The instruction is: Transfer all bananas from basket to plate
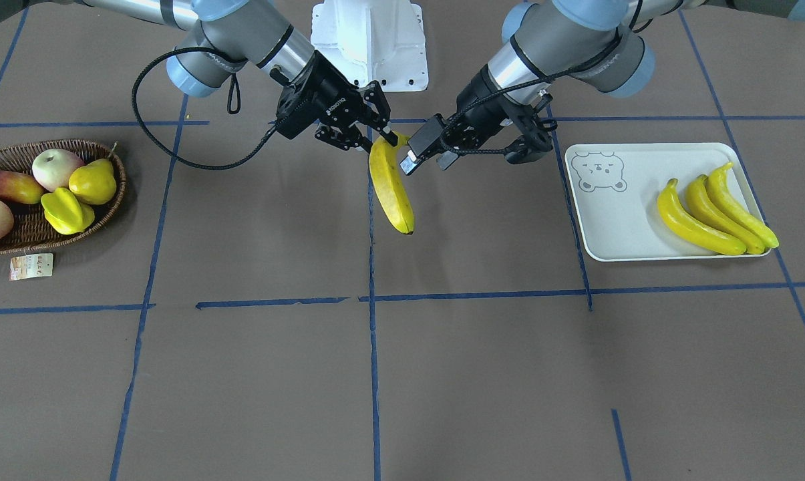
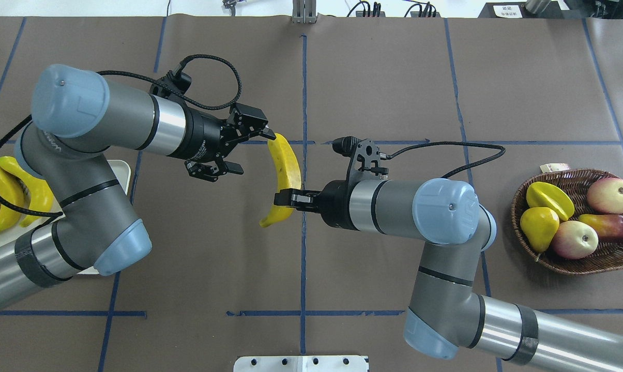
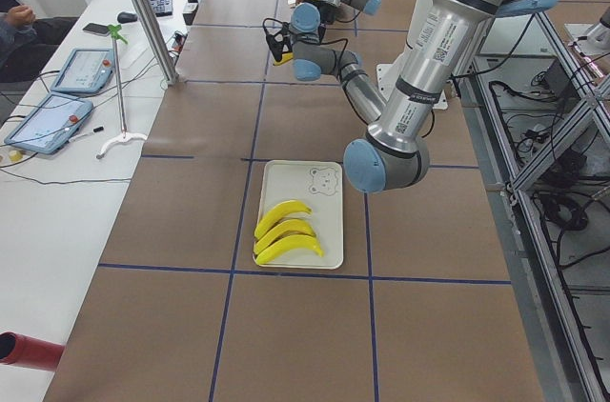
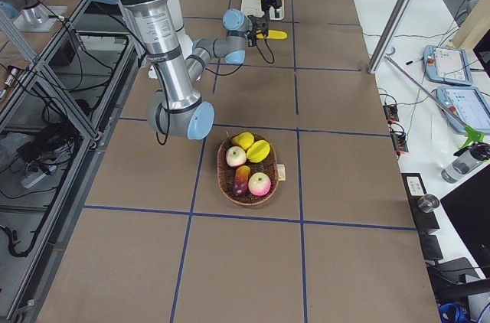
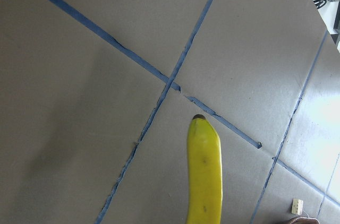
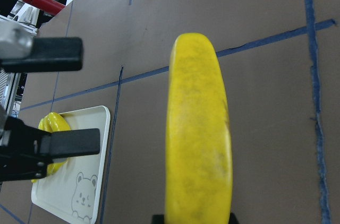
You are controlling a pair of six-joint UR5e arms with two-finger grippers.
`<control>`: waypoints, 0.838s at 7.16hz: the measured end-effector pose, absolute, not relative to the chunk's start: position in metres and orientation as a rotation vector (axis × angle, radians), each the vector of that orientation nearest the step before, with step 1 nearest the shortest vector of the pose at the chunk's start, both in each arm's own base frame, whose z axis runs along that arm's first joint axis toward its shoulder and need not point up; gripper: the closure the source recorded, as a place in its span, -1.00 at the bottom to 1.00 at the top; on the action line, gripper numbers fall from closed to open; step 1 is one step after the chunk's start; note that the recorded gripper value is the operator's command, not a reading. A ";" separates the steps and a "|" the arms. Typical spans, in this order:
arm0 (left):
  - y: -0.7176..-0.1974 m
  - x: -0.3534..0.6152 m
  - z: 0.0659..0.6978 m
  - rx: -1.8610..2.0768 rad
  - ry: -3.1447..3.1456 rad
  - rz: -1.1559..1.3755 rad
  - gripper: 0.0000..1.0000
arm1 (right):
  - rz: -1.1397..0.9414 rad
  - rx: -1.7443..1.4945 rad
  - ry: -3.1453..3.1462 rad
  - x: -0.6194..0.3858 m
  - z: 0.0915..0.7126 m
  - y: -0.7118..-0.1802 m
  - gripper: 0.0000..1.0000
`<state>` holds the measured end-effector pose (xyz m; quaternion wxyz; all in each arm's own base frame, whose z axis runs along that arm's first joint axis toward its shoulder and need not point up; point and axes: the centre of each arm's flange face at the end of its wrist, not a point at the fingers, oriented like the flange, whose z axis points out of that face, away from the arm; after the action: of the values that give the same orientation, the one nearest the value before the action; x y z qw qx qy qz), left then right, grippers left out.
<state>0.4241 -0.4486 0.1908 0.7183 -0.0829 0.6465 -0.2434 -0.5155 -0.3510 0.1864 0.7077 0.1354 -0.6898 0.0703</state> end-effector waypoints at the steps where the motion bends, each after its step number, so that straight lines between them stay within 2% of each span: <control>1: -0.449 0.435 0.194 -0.196 1.417 -0.539 -0.99 | 0.153 0.301 -1.541 -0.517 0.181 -0.349 0.93; 2: -0.448 0.446 0.196 -0.207 1.404 -0.536 -0.98 | 0.150 0.301 -1.547 -0.518 0.178 -0.347 0.93; 3: -0.449 0.454 0.199 -0.214 1.394 -0.537 -0.84 | 0.151 0.301 -1.551 -0.518 0.176 -0.345 0.92; 4: -0.451 0.460 0.201 -0.216 1.385 -0.540 -0.56 | 0.154 0.305 -1.553 -0.519 0.175 -0.343 0.91; 5: -0.452 0.464 0.201 -0.212 1.381 -0.546 -0.15 | 0.156 0.309 -1.554 -0.521 0.174 -0.339 0.83; 6: -0.453 0.465 0.200 -0.206 1.382 -0.552 0.40 | 0.157 0.311 -1.555 -0.524 0.174 -0.336 0.57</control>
<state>0.4651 -0.4530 0.1997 0.7308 -0.0934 0.6279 -0.2508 -0.5236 -0.3361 0.1743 0.6992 0.1394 -0.6977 0.0705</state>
